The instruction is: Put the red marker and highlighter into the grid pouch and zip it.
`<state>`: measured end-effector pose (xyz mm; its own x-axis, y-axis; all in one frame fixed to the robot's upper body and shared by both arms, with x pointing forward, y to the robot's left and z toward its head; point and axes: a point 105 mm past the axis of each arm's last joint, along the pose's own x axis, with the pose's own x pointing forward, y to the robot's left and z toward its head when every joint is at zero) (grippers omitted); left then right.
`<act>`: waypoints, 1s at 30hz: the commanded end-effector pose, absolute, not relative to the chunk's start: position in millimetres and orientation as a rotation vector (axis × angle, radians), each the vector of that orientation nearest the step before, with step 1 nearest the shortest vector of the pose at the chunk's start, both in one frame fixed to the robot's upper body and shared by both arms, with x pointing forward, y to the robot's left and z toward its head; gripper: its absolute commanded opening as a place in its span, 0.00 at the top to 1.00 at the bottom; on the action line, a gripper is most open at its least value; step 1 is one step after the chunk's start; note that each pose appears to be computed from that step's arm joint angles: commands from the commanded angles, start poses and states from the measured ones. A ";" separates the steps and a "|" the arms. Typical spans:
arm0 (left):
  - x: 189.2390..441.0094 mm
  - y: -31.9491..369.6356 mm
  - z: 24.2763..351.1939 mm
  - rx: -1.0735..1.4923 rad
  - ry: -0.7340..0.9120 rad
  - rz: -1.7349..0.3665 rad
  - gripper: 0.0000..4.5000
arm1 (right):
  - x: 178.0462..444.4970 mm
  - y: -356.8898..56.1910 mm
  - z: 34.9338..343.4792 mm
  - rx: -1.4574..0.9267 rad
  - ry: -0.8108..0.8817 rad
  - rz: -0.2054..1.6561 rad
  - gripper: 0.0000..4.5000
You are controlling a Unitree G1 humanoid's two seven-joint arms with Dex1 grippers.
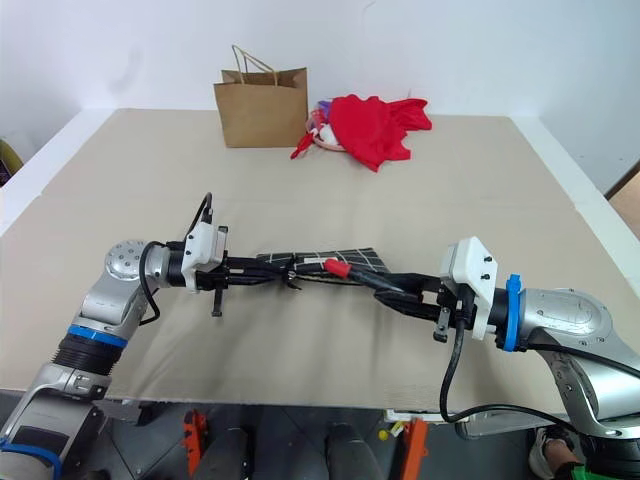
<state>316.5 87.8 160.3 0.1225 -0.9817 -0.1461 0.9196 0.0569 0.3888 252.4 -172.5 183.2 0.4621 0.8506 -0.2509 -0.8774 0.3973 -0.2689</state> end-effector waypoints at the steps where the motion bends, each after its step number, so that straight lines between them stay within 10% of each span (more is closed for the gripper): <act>1: 314.8 87.5 179.5 0.476 -0.259 -1.445 1.00 | 253.2 -178.2 180.9 -0.490 0.088 1.090 0.86; 30: 301.8 61.5 181.3 0.458 -0.331 -1.501 1.00 | 277.9 -153.3 172.3 -0.504 0.084 1.131 0.86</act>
